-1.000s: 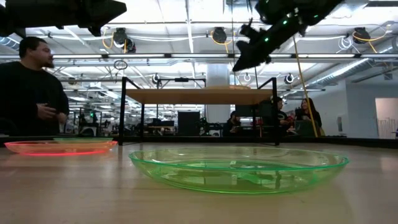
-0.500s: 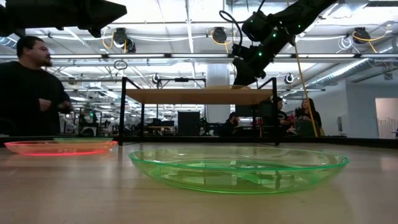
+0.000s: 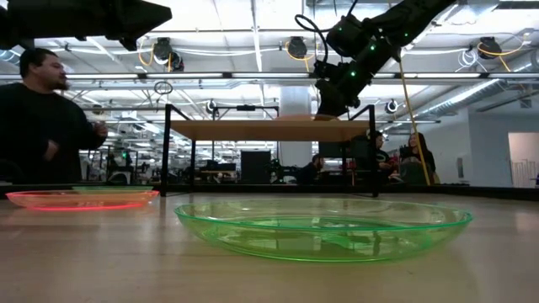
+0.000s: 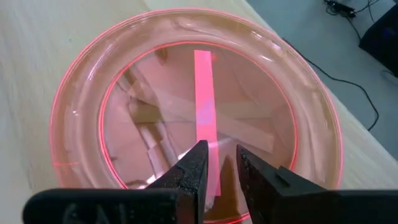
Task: Place and stack plates onto a shelf
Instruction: Stack the pink plate on top of the green plate on the shelf, then stack the orange plate on top of the pink plate on the shelf
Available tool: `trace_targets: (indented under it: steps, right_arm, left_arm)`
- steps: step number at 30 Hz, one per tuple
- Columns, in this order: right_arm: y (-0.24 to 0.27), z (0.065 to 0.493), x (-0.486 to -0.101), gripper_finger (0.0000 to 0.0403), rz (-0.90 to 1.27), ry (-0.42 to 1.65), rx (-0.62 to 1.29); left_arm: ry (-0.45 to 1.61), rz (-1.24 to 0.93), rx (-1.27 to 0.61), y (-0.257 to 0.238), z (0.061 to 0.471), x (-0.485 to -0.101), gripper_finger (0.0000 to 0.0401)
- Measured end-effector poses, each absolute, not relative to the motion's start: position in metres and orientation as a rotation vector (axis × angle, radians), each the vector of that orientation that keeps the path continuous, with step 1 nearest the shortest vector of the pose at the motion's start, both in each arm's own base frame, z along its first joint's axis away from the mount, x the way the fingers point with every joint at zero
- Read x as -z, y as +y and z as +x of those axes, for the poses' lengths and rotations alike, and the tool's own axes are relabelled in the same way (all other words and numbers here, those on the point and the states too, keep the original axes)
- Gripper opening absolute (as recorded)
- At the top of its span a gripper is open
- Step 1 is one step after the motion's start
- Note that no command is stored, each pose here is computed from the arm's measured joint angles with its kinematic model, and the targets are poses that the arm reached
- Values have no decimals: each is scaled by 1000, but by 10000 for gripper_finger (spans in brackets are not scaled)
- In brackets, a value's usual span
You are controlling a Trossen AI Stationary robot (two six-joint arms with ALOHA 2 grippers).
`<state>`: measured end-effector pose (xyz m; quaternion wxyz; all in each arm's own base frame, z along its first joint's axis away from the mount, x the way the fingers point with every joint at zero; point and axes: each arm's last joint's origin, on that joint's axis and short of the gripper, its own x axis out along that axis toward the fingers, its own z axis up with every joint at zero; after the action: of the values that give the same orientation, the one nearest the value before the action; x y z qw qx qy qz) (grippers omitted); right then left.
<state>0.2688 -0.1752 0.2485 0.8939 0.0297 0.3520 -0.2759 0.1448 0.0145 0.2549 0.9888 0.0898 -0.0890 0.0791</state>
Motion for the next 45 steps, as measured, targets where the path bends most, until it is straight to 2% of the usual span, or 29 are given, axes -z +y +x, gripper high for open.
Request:
trace_targets:
  steps: [3,7,12,15,18,23,29,34,37,45]
  right_arm:
    - [-172,266,-263,70,42,650,583]
    - [-158,250,-308,70,-42,455,588]
    - [-117,208,-362,70,-145,273,551]
    - [-89,177,-372,70,-166,110,525]
    - [-68,149,-357,70,-151,-41,498]
    - [-49,115,-305,70,-123,-226,472]
    - [-41,94,-253,70,-126,-416,467]
    - [-37,86,-226,70,-144,-563,465]
    - [-34,79,-232,70,-161,-684,461]
    - [-35,80,-230,70,-129,-657,456]
  left_arm:
    - [-180,179,-159,14,145,-255,49]
    - [-179,181,-159,15,145,-255,49]
    - [-179,181,-159,14,145,-255,49]
    - [-177,174,-158,15,145,-255,49]
    - [-173,160,-157,15,145,-254,49]
    - [-175,183,-159,15,145,-255,49]
    - [-142,130,-152,15,145,-251,49]
    - [-55,150,-159,15,146,-243,49]
    - [1,154,-194,16,146,-243,49]
    - [119,168,-246,18,144,-265,56]
